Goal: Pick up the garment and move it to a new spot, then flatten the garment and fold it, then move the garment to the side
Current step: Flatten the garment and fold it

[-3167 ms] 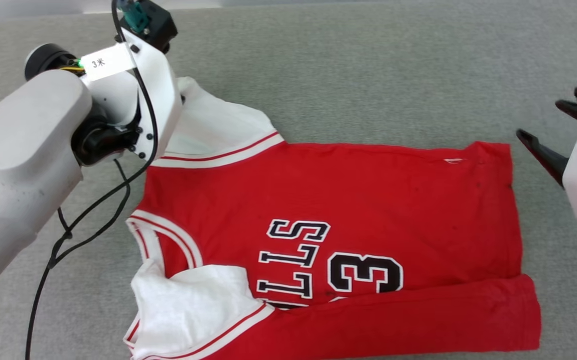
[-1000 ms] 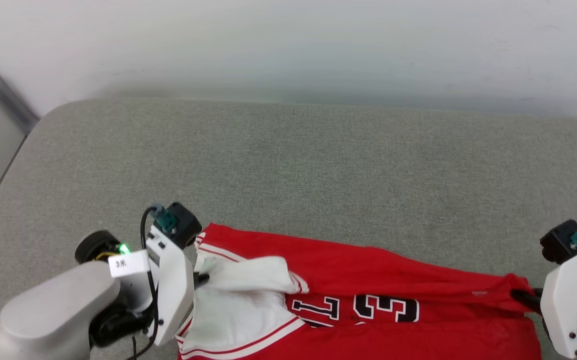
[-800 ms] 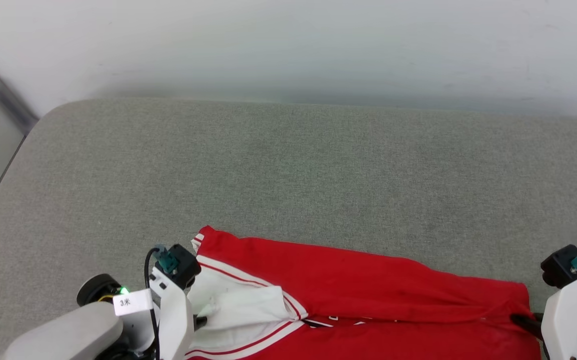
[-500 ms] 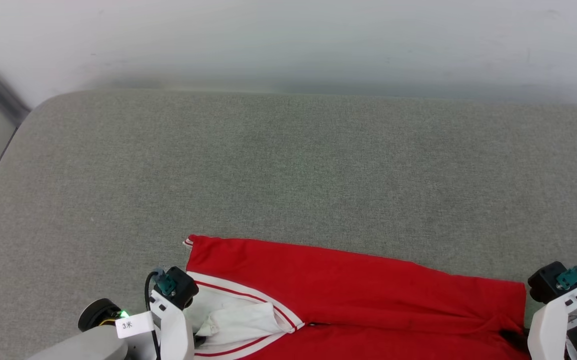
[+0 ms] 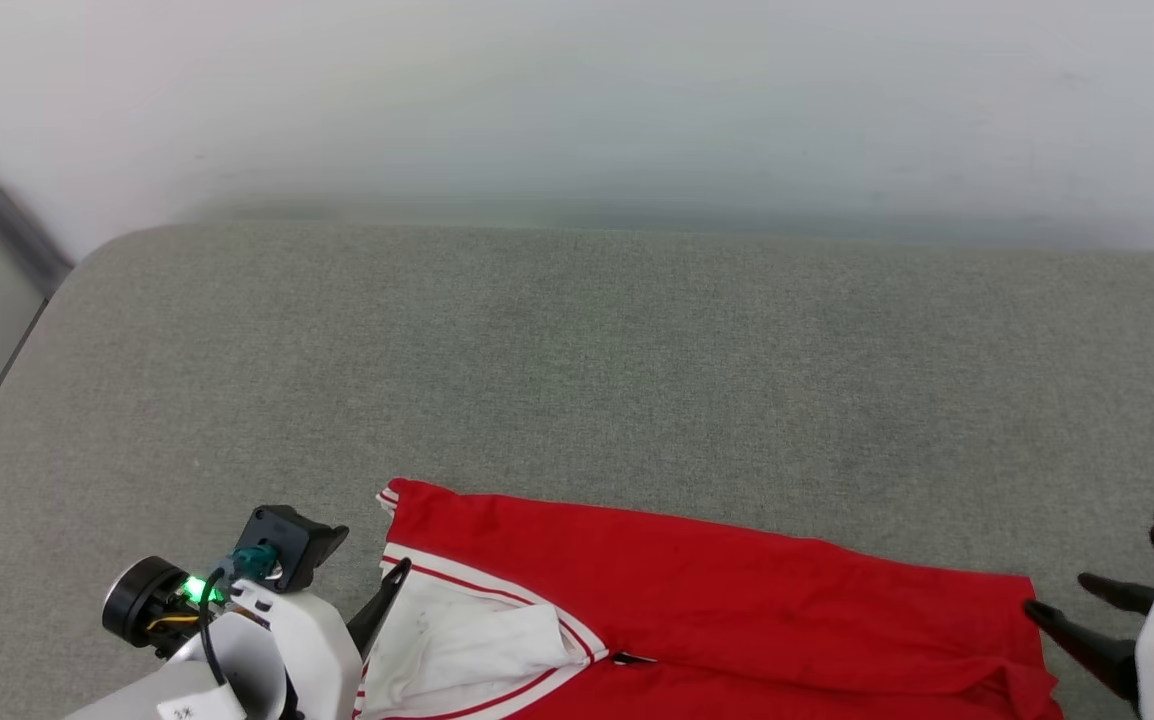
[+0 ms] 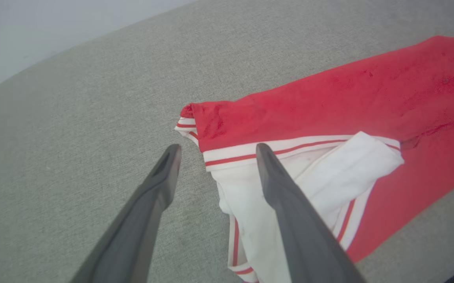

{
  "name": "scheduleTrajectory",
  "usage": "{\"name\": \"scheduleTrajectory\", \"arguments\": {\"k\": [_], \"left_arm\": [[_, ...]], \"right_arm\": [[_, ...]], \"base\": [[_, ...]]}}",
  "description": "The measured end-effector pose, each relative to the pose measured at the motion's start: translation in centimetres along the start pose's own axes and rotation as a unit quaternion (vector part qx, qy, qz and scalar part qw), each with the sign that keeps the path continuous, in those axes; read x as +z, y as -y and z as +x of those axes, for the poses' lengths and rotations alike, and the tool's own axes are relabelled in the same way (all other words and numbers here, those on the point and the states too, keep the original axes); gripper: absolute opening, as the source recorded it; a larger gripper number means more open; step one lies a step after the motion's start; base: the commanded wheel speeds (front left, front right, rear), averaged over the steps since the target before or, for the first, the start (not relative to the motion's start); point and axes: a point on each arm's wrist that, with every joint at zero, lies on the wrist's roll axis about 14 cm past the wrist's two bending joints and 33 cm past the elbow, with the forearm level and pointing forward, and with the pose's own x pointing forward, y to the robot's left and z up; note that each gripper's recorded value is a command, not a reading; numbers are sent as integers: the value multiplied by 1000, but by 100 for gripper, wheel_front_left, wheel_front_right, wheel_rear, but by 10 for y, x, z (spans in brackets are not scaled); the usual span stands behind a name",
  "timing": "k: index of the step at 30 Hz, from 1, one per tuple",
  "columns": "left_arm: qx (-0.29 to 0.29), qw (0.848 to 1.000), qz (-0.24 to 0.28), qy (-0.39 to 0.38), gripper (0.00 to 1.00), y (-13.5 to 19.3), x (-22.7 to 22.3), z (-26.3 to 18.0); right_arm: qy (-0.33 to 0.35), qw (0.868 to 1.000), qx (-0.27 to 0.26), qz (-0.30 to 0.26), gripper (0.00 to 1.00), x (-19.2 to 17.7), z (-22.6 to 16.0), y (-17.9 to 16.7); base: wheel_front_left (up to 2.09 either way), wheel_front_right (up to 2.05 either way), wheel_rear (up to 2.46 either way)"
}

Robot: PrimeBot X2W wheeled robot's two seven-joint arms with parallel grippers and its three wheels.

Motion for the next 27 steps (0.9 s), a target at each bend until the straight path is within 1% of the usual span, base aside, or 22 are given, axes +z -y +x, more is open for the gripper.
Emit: {"name": "scheduleTrajectory", "arguments": {"k": [2,5,7,10,12,15,18,20,22,27], "left_arm": [[22,999,2,41,100,-4,12,-2],[70,992,0,106,100,-15,31,-5],[104,986,1,133,100,-22,38,-6],[139,978,-15,155,100,-27,44,-4],[159,973,-13,170,100,-30,49,-5],[181,961,-16,208,100,-31,67,-8],[202,954,-16,221,100,-32,66,-13],[226,945,-18,234,100,-39,69,-18],[246,937,-19,247,100,-44,71,-23],[273,927,-21,257,100,-48,66,-31]], "right_arm": [[19,1000,-6,12,100,8,-7,5],[44,998,-26,39,100,19,-16,21],[58,995,-34,76,100,21,-18,29],[71,988,-41,128,100,19,-17,38],[71,984,-44,157,100,13,-15,42],[50,980,-44,188,100,-3,-10,41],[19,975,-38,218,100,-22,-3,35],[1,970,-27,242,100,-33,3,27],[-18,968,-23,248,100,-43,7,22],[-62,960,9,271,100,-64,22,-6]], "base": [[0,0,0],[0,0,0],[0,0,0],[0,0,0],[0,0,0],[0,0,0],[0,0,0],[0,0,0],[0,0,0],[0,0,0]]}}
